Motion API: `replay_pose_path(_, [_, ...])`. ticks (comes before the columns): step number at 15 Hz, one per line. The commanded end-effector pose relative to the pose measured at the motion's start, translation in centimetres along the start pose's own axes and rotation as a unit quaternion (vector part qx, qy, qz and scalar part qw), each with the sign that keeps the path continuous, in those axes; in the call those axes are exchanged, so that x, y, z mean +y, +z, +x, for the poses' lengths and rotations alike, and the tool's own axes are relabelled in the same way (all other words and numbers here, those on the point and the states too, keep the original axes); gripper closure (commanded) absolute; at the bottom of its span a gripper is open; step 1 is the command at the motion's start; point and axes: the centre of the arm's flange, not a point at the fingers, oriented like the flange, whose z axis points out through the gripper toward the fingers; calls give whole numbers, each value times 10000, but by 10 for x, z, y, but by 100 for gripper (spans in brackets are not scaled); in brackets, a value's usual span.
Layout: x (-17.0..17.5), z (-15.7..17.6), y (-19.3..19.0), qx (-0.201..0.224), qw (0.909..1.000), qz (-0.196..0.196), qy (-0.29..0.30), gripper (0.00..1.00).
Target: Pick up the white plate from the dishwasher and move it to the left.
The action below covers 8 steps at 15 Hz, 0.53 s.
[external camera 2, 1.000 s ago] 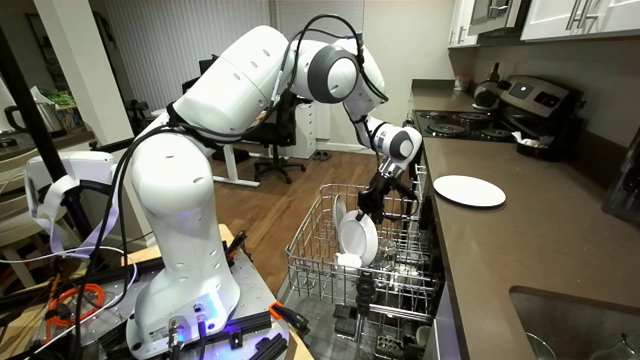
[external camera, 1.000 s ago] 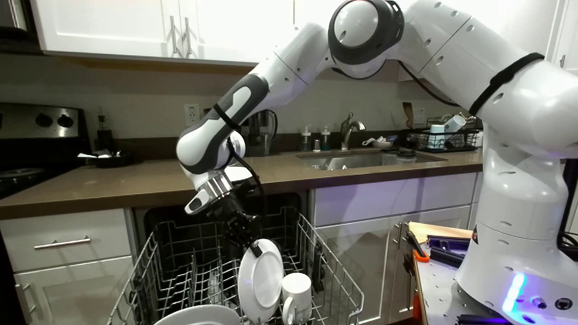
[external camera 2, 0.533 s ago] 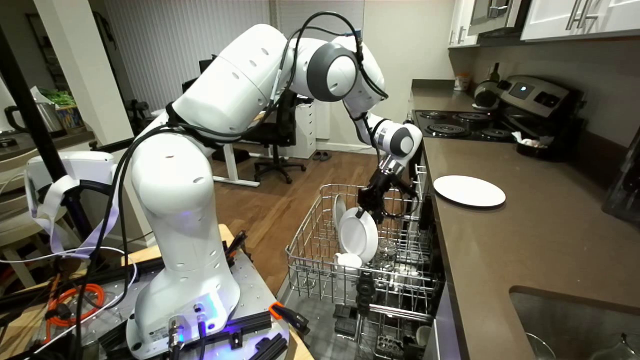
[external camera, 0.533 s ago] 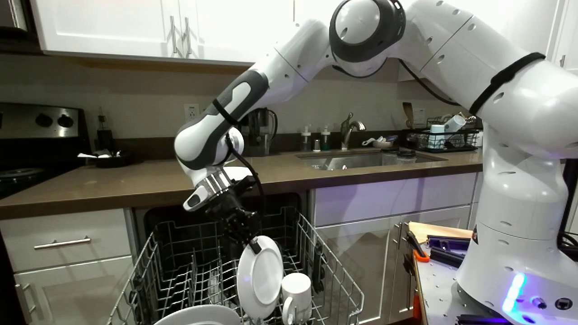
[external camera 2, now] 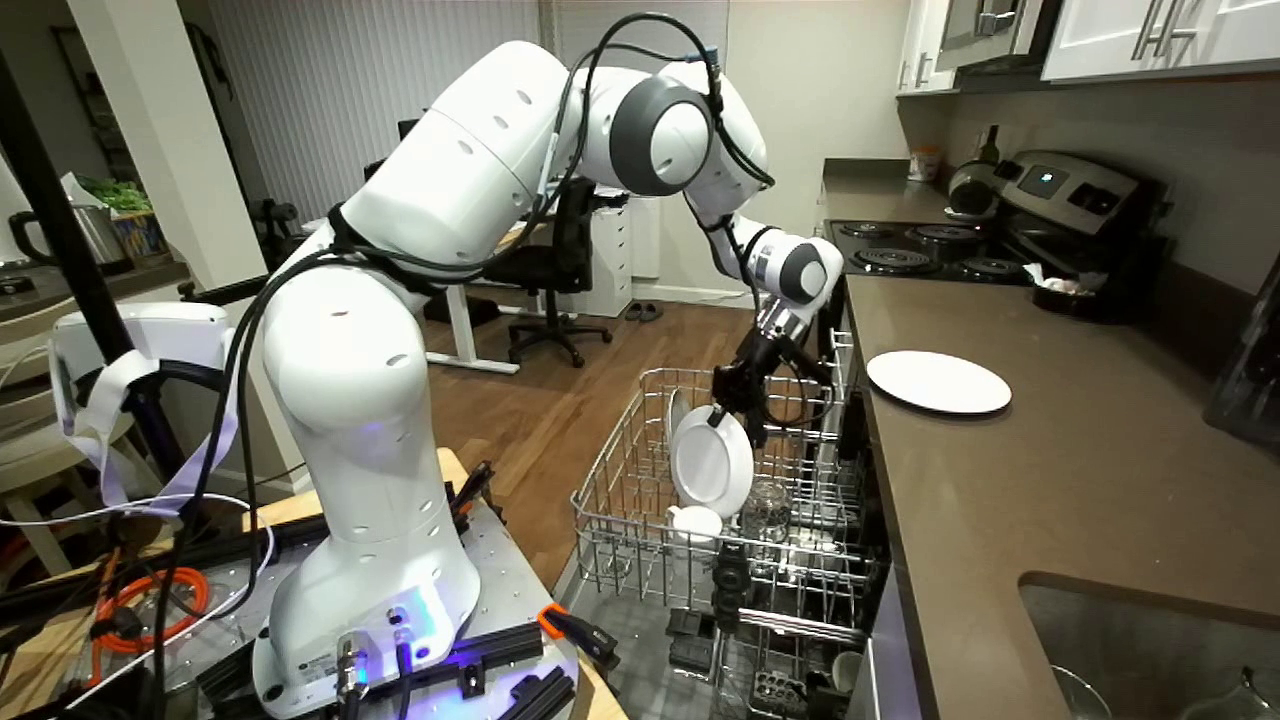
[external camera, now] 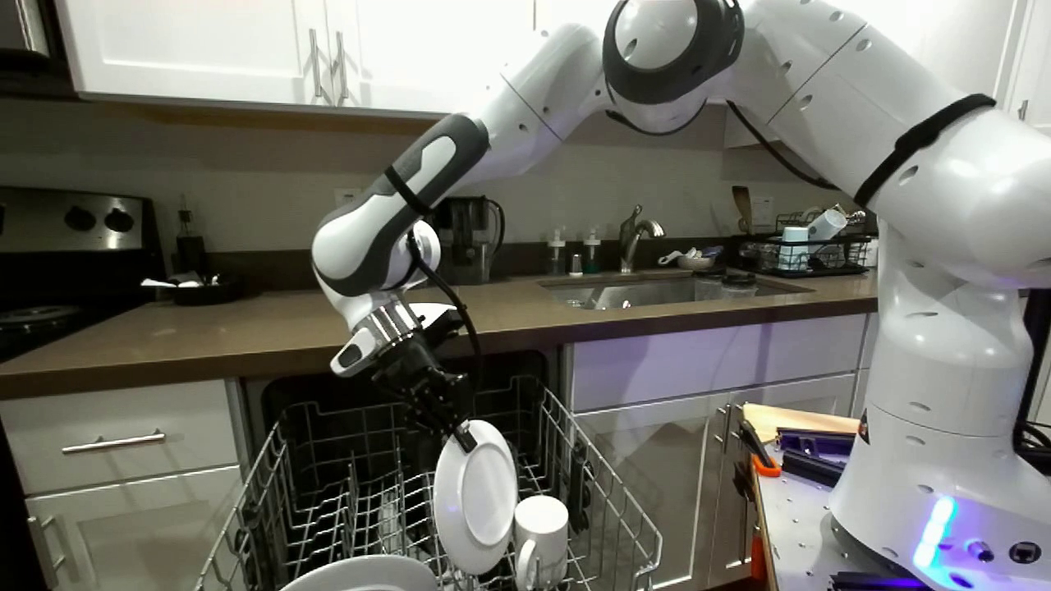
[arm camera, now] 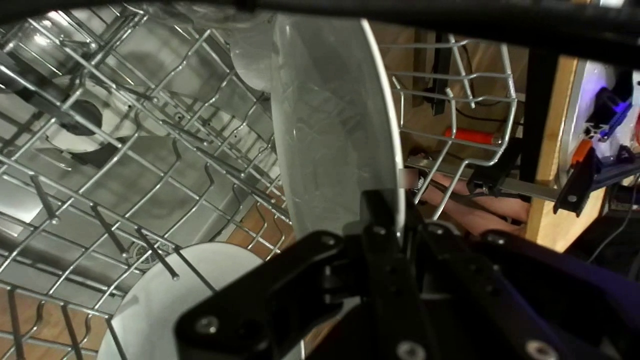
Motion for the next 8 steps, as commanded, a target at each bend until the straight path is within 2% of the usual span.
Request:
replay_pose_path(1, [-23,4,-7,-46,9995,308,-100,98])
replay_pose_path(8, [-30,0,-16,-71,9996,272,-35,98])
